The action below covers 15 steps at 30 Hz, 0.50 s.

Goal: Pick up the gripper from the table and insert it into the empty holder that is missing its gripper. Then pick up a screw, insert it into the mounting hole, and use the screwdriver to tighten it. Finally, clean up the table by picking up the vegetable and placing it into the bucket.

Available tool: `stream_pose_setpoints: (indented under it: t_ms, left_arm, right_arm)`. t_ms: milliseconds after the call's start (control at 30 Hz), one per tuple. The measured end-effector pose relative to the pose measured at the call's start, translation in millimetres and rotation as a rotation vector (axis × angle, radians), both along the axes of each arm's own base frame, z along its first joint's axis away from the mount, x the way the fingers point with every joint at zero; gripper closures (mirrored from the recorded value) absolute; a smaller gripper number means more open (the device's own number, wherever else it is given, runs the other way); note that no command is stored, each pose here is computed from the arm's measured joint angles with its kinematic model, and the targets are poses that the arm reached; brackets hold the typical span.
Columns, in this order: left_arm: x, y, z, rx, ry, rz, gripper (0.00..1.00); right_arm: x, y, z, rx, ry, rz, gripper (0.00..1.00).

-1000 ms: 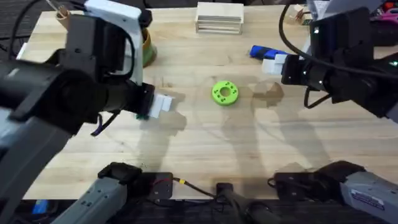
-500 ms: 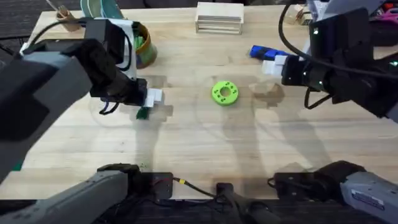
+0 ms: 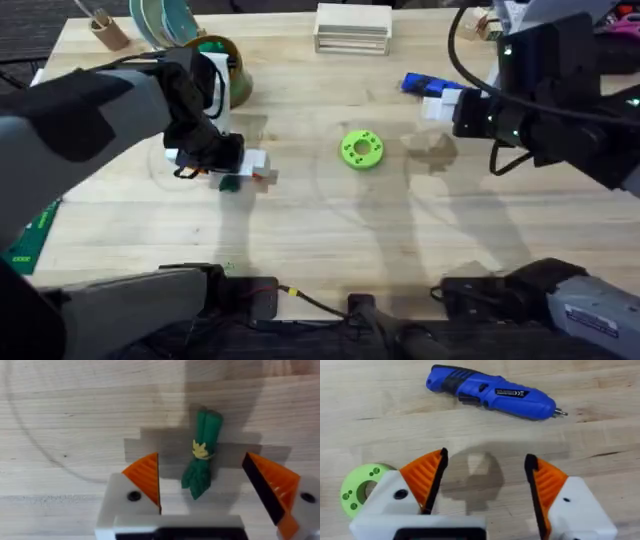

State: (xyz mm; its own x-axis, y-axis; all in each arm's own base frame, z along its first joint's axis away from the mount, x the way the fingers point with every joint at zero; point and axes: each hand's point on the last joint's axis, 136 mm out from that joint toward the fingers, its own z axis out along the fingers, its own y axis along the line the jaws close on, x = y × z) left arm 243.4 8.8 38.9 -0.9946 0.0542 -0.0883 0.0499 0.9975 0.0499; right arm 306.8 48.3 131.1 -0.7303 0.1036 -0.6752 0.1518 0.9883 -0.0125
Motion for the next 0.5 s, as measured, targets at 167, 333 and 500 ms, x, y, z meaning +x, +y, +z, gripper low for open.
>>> stream_pose_setpoints:
  t_ms: [167,333,500]
  left_arm:
    - [-0.4,0.0,-0.3,0.002,0.003,-0.014,0.114]
    - [-0.9,0.0,-0.3,0.002,0.005,-0.02,0.495]
    - [-0.9,-1.3,-0.4,-0.005,0.005,-0.022,0.571]
  right_arm:
    - [0.0,0.0,0.0,0.0,0.0,0.0,0.017]
    - [-0.3,-0.1,-0.2,-0.001,0.001,0.0,0.017]
    - [-1.4,-0.5,-1.2,-0.002,0.008,0.0,0.017]
